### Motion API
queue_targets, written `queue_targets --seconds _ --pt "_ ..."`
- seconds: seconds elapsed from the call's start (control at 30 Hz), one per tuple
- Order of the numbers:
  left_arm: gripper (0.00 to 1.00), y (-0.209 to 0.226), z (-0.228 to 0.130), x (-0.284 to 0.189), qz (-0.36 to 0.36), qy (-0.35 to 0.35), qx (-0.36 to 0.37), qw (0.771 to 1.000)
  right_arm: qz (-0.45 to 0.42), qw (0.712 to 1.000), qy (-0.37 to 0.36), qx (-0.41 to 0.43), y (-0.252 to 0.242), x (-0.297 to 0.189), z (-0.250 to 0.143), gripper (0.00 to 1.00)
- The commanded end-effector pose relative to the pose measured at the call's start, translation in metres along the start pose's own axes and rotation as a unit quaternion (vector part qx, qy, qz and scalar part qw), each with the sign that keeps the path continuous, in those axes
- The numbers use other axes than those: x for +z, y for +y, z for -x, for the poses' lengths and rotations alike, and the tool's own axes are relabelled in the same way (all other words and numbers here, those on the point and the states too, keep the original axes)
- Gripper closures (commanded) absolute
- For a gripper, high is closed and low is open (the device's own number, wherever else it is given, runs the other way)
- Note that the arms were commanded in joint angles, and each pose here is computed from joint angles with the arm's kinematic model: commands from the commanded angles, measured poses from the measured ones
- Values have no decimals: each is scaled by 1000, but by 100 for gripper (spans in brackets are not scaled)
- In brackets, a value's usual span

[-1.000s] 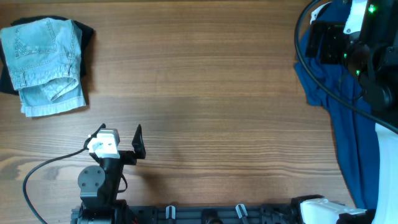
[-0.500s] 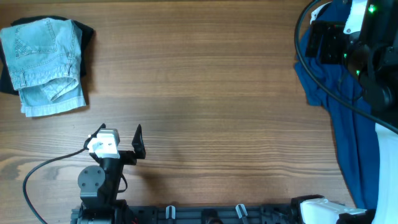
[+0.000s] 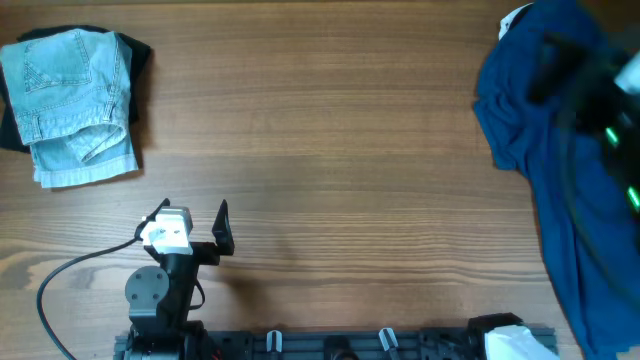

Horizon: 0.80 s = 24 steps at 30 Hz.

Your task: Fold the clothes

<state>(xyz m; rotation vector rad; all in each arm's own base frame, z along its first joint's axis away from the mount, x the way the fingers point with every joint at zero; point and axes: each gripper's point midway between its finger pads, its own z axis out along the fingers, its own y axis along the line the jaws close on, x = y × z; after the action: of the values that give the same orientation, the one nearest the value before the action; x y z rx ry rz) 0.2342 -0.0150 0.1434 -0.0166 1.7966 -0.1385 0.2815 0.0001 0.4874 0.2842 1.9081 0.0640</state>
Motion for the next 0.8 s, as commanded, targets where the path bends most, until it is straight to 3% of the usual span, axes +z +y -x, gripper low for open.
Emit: queue_targets --seconds 0.0,0.17,0.33,0.43,0.67,0.77 --pt "0 -4 0 0 -11 -4 7 1000 1 998 -42 44 -16 -46 -3 0" --pt "0 -4 0 0 -11 -4 7 1000 -21 993 -78 83 -49 -90 -42 0" --pt "0 -4 0 0 -11 -4 7 1000 -24 983 -106 150 -70 -95 -89 0" --pt "0 -4 0 0 -11 -4 7 1000 -19 978 -113 173 -76 -73 -127 0" --pt "0 -4 0 0 -11 -4 7 1000 -17 971 -83 225 -85 26 -253 0" --pt "0 -4 1 0 -11 -5 7 1000 15 991 -59 116 -73 52 -288 0"
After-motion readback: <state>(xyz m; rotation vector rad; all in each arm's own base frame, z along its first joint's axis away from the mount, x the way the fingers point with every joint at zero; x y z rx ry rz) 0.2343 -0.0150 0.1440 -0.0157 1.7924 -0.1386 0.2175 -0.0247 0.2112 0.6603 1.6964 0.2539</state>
